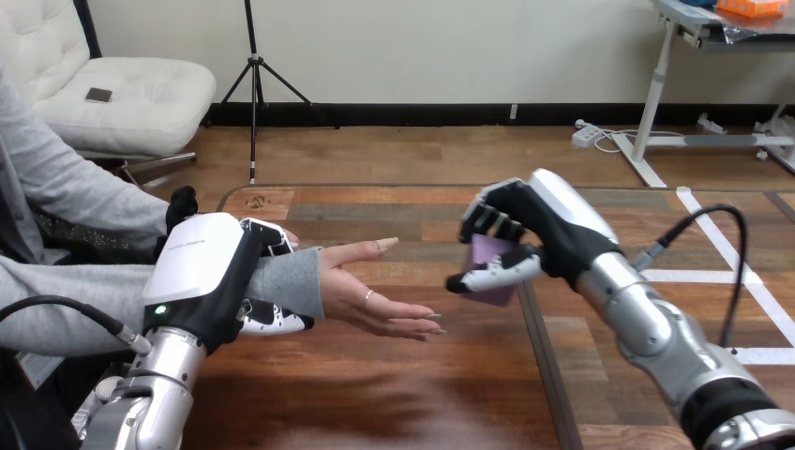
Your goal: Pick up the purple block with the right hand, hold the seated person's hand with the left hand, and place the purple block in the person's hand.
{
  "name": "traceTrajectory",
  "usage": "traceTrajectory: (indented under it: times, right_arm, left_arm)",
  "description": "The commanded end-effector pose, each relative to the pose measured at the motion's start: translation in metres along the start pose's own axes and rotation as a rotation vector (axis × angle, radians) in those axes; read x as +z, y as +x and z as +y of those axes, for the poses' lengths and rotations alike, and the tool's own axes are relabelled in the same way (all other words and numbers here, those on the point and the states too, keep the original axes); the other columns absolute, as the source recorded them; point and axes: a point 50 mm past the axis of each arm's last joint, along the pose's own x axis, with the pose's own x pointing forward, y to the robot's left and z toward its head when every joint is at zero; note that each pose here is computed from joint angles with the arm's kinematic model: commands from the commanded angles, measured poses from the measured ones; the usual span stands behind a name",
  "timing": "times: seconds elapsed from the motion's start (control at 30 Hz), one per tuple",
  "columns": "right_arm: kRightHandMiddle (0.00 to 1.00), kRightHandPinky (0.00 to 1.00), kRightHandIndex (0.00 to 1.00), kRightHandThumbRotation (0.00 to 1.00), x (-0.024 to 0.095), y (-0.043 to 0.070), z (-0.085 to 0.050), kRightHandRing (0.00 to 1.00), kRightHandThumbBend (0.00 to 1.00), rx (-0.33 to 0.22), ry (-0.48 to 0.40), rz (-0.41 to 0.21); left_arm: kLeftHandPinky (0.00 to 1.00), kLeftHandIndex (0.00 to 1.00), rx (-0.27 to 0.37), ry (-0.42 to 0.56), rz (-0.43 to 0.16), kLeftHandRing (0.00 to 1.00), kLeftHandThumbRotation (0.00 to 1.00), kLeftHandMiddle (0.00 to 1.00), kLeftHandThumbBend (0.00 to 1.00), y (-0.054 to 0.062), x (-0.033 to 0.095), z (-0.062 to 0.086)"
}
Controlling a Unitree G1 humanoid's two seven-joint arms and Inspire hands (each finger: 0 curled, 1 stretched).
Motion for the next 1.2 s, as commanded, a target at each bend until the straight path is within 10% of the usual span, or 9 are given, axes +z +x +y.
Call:
traceTrajectory:
  times: [0.0, 1.17]
  right_arm:
    - [0.41, 0.37, 0.43, 0.0, 0.031, 0.016, -0.013, 0.37, 0.8, -0.051, -0.019, -0.133]
    - [0.43, 0.38, 0.44, 0.0, 0.063, 0.027, 0.009, 0.39, 0.77, 0.026, 0.016, -0.235]
  left_arm:
    - [0.19, 0.32, 0.129, -0.058, -0.162, 0.25, 0.0, 0.3, 0.7, 0.031, 0.037, 0.02]
    - [0.18, 0.31, 0.144, -0.071, -0.18, 0.24, 0.0, 0.29, 0.68, 0.037, 0.044, 0.013]
